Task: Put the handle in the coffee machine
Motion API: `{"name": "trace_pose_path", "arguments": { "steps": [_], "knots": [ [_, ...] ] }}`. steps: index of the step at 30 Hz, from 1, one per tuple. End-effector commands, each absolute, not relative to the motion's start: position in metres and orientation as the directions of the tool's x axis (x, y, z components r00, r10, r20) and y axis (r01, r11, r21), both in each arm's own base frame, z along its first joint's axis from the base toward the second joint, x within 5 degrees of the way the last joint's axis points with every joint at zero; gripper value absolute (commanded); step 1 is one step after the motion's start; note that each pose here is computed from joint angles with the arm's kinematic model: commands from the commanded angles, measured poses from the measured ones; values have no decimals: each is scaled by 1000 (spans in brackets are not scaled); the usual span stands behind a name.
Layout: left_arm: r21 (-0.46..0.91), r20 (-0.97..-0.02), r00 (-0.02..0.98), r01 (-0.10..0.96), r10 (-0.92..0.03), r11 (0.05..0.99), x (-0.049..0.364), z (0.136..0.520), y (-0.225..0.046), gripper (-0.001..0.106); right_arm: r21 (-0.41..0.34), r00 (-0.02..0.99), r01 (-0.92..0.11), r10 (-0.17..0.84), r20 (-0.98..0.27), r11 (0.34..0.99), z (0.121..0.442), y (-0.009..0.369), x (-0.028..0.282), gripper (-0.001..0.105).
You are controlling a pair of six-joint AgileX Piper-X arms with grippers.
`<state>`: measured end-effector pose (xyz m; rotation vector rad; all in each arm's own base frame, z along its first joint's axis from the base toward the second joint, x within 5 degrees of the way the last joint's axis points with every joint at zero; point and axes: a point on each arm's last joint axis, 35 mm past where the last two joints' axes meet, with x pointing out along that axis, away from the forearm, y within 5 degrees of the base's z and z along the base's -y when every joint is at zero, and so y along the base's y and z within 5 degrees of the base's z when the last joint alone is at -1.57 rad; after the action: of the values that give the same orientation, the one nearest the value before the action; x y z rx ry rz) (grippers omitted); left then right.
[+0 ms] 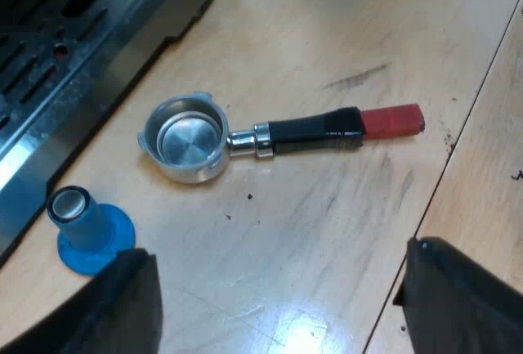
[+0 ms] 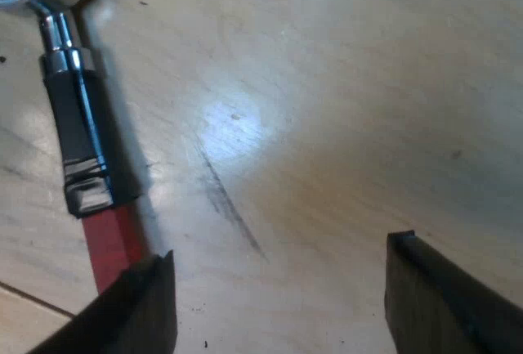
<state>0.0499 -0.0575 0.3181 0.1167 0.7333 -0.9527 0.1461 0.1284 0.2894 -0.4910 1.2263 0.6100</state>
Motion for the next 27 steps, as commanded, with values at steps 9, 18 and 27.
{"name": "trace_pose_path", "arguments": {
  "steps": [9, 18, 27],
  "knots": [
    [-250, -589, 279, 830, -758, 499, 53, 306, -65, 64, -9, 205, -614, 149, -967, 789, 274, 137, 155, 56],
    [-255, -577, 271, 837, -771, 485, 58, 292, -70, 64, 12, 204, -555, 150, -968, 832, 239, 134, 152, 56],
    [-293, -561, 214, 852, -800, 433, 58, 283, -73, 64, 11, 199, -555, 146, -969, 832, 218, 133, 150, 56]
  ]
}}
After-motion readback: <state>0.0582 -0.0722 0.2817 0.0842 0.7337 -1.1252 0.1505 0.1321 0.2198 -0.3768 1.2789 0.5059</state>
